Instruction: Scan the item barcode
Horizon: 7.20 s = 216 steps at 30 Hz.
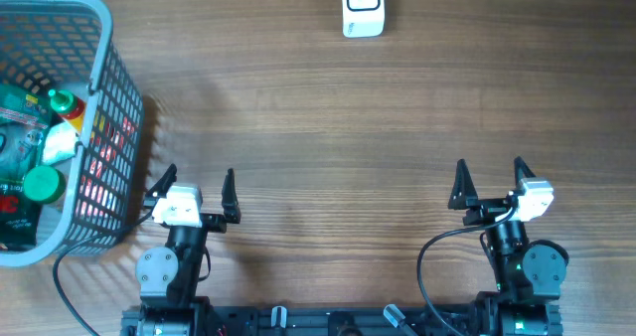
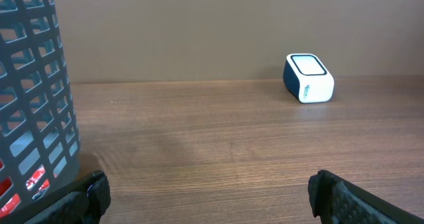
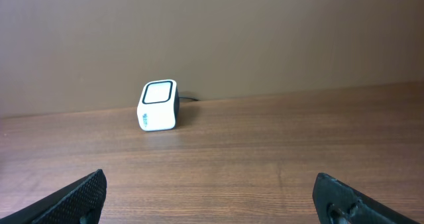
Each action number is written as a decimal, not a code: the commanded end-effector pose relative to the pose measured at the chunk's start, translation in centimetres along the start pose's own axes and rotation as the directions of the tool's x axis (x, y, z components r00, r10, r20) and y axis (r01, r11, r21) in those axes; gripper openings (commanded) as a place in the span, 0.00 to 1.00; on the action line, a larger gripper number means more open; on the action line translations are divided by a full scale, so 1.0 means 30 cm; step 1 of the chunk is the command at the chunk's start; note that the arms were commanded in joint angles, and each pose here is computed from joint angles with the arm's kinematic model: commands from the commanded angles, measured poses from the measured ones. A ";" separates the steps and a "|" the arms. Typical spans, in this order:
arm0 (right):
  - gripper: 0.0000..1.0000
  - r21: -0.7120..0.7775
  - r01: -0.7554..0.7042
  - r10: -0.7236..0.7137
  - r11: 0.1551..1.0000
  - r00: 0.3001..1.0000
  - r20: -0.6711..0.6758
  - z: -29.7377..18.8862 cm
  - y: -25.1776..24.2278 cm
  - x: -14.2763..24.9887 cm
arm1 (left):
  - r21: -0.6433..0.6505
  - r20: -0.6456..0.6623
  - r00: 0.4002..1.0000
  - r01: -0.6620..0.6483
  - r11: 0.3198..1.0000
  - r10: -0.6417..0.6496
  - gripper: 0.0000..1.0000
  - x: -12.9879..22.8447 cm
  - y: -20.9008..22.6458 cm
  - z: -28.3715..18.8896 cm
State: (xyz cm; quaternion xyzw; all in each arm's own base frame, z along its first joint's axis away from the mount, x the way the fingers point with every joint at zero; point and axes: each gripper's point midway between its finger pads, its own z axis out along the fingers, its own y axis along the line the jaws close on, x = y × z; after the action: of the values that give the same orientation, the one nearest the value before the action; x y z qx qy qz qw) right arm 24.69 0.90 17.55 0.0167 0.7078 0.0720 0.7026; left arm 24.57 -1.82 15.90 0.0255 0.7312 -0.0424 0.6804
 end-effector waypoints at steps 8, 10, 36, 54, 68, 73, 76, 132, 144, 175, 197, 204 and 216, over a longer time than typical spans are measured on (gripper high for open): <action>1.00 -0.011 0.017 -0.017 1.000 1.000 -0.007 0.001 0.007 0.008 | -0.004 -0.012 1.000 0.010 1.000 -0.010 1.00 0.014 0.001 0.002; 1.00 -0.011 0.017 -0.017 1.000 1.000 -0.006 0.001 0.007 0.007 | -0.004 -0.012 1.000 0.010 1.000 -0.010 1.00 0.013 0.001 0.002; 1.00 -0.011 0.017 -0.017 1.000 1.000 -0.006 0.001 0.007 0.007 | -0.003 -0.012 1.000 0.010 1.000 -0.010 1.00 0.013 0.001 0.002; 1.00 -0.011 0.017 -0.017 1.000 1.000 -0.006 0.001 0.007 0.007 | -0.003 -0.012 1.000 0.010 1.000 -0.010 1.00 0.014 0.001 0.002; 1.00 -0.011 0.018 -0.018 1.000 1.000 -0.006 0.001 0.007 0.007 | 0.022 -0.011 1.000 0.011 1.000 -0.011 1.00 0.013 -0.014 0.002; 1.00 -0.011 0.017 -0.017 1.000 1.000 -0.006 0.001 0.007 0.007 | 0.153 0.017 1.000 0.005 0.988 -0.008 1.00 -0.012 -0.089 -0.005; 1.00 -0.011 0.018 -0.018 1.000 1.000 -0.006 0.001 0.007 0.007 | 0.241 0.057 0.998 0.020 0.970 -0.035 1.00 -0.051 -0.139 -0.017; 1.00 -0.011 0.018 -0.018 1.000 1.000 -0.006 0.001 0.007 0.007 | -0.272 -0.278 0.772 0.507 0.818 -0.572 0.99 -0.803 0.111 0.255; 1.00 -0.011 0.017 -0.017 1.000 1.000 -0.006 0.001 0.007 0.007 | -0.732 -0.023 0.711 0.467 0.496 -0.703 1.00 -0.772 0.580 0.276; 1.00 -0.011 0.017 -0.017 1.000 1.000 -0.006 0.001 0.007 0.007 | -0.954 0.200 0.229 0.267 -0.136 -0.953 0.99 -0.011 0.860 0.366; 1.00 -0.011 0.017 -0.017 1.000 1.000 -0.007 0.001 0.007 0.008 | -0.965 0.164 0.228 0.239 -0.108 -0.960 0.29 0.021 0.861 0.368; 1.00 -0.011 0.017 -0.017 1.000 1.000 -0.007 0.001 0.007 0.008 | -0.953 0.174 0.256 0.288 -0.096 -0.951 0.29 -0.067 0.865 0.346; 1.00 -0.011 0.018 -0.018 1.000 1.000 -0.006 0.001 0.007 0.007 | -0.876 0.237 0.366 0.481 -0.036 -0.900 0.30 -0.423 0.833 0.203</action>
State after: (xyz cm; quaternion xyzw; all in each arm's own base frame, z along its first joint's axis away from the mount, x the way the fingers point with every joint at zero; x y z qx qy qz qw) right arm 24.71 0.91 17.36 0.0169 0.7102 0.0722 0.7001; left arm 35.62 23.13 22.13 -0.7060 0.6723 -0.0052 0.2225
